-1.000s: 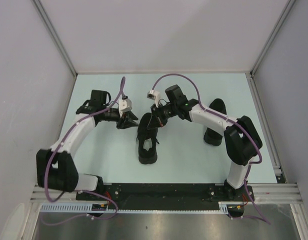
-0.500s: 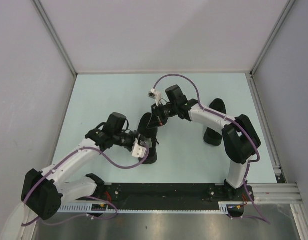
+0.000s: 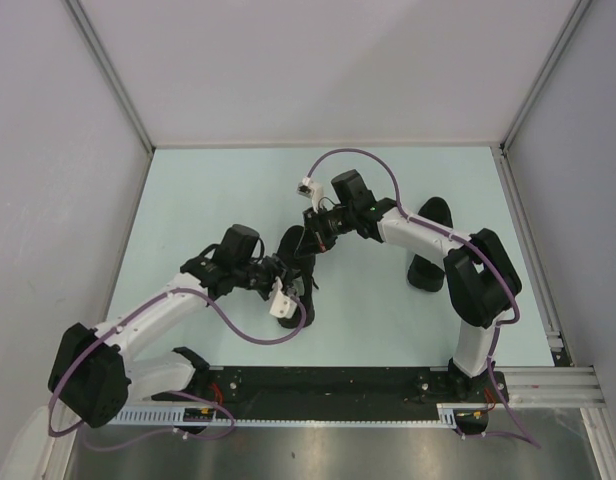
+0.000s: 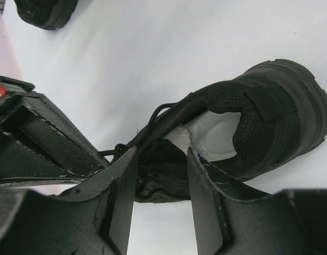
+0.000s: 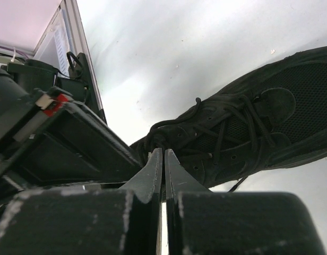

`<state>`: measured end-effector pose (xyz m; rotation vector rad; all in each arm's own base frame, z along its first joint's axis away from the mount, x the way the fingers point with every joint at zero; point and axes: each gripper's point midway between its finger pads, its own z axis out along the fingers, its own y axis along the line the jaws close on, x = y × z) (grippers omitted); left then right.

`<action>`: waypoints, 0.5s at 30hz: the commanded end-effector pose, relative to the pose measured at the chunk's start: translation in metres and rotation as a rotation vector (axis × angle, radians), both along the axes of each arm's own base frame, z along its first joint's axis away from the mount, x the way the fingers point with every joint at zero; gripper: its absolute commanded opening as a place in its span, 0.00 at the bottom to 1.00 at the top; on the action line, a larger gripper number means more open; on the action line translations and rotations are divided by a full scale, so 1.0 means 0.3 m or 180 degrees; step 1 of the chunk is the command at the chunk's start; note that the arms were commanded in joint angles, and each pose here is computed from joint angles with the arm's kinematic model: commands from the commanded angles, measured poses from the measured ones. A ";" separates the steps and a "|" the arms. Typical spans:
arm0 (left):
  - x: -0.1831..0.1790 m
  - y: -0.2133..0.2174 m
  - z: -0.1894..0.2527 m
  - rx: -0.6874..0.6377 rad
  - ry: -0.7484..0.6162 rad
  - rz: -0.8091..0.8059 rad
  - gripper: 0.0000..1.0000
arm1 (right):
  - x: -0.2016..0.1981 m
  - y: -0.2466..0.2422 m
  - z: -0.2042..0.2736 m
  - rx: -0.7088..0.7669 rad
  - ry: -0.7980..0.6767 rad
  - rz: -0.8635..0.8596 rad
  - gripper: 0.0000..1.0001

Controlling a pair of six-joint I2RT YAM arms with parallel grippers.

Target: Tie the shoes

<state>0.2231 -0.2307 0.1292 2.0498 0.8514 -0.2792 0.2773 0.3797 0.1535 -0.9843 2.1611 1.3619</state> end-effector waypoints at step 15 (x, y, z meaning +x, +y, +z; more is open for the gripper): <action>0.047 -0.062 0.052 -0.0139 -0.0199 -0.0193 0.43 | 0.006 0.008 0.009 0.0078 -0.0022 0.0046 0.00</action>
